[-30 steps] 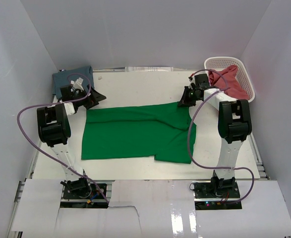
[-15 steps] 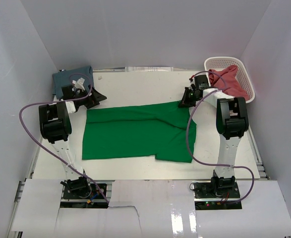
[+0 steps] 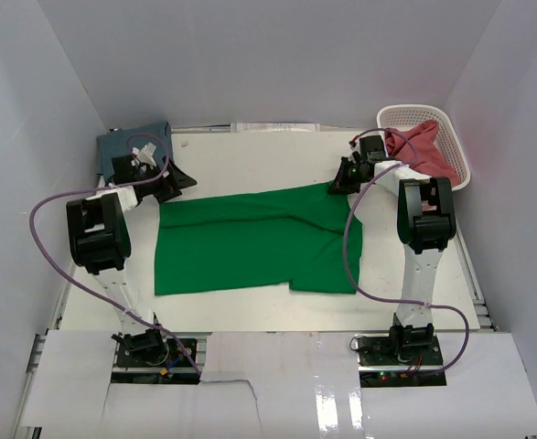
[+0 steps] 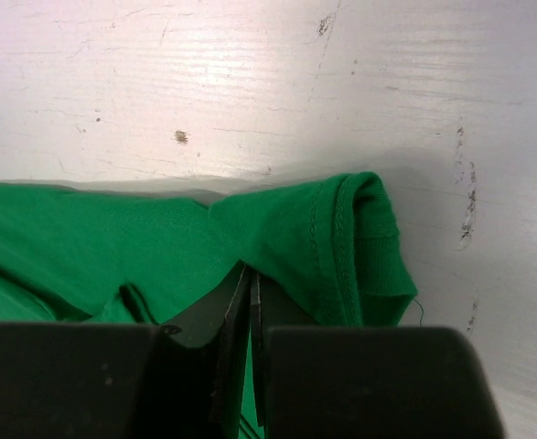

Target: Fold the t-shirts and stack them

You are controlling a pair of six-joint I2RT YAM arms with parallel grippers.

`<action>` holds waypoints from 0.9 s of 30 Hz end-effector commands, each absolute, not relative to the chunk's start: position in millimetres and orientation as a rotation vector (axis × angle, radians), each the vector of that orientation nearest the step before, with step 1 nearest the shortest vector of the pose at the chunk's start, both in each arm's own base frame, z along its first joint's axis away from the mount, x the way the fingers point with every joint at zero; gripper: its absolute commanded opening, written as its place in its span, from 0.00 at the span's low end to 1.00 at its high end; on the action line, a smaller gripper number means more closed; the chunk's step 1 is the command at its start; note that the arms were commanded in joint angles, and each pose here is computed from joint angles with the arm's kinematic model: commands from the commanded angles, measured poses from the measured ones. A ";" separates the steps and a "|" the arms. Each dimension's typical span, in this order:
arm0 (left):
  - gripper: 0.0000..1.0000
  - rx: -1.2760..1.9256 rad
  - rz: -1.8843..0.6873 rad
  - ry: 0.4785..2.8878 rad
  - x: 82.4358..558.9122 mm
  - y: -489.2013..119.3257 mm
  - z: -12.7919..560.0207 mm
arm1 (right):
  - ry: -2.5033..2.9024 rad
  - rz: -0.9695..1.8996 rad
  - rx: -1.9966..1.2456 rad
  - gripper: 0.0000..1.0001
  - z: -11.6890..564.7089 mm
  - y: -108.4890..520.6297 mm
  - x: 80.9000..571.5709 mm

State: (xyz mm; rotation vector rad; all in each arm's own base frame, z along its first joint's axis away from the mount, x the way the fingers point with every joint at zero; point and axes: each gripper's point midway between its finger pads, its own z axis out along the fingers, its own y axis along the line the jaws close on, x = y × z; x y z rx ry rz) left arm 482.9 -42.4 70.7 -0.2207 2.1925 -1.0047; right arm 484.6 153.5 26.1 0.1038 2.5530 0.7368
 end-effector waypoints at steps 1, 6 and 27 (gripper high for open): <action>0.98 -0.149 -0.954 2.172 460.5 -46.7 112.3 | 2.556 0.717 0.109 0.08 15.7 148.6 491.5; 0.98 -0.146 -0.973 2.204 436.8 -52.4 100.8 | 2.559 0.717 0.106 0.08 16.5 148.4 488.6; 0.98 -0.267 -0.995 2.385 438.3 -47.6 34.2 | 2.560 0.717 0.113 0.08 16.7 141.5 483.6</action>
